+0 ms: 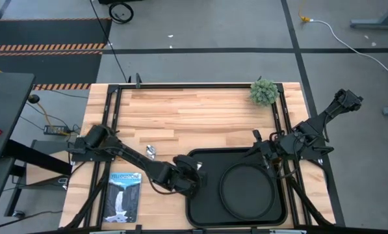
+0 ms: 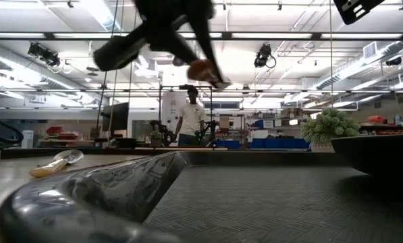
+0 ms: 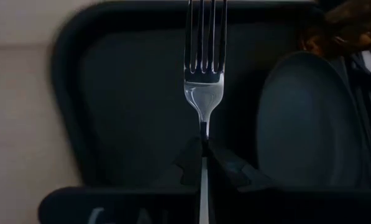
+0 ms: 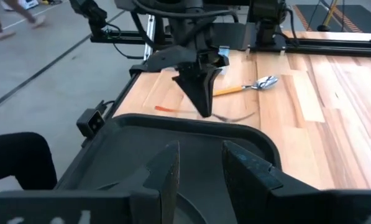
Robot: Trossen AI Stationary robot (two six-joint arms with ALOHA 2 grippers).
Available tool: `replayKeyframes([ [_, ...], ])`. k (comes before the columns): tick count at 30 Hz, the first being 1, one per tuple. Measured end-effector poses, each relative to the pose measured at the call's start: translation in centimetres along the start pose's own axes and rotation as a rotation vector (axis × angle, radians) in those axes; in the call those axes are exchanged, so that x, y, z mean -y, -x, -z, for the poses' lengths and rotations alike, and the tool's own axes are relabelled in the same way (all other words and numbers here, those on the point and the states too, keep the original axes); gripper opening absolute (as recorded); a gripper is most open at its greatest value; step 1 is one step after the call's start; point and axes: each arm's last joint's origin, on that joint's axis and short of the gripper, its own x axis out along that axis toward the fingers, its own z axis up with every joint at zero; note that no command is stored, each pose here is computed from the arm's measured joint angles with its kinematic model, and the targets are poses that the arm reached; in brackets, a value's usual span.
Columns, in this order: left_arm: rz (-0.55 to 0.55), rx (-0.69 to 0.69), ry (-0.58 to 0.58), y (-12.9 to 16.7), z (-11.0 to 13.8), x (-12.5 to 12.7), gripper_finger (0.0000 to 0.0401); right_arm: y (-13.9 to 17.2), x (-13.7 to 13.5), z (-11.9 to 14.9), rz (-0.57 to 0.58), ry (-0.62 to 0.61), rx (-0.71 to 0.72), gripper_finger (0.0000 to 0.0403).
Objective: Pick and place plate/cup/fork/spoon on tray
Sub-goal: Put the orange fork on the black tray to the left side of the black plate
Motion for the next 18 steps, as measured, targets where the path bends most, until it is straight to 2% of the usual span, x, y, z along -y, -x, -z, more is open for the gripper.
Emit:
replayKeyframes([
  [11,0.013,-0.035,-0.014,-3.5,2.7,3.6,0.0015,0.2,-0.5,0.1,0.002,0.016,0.000,0.0128],
  [18,-0.008,-0.057,-0.034,-4.5,3.6,5.2,0.0015,0.2,-0.5,0.1,0.003,0.016,0.000,0.0128],
])
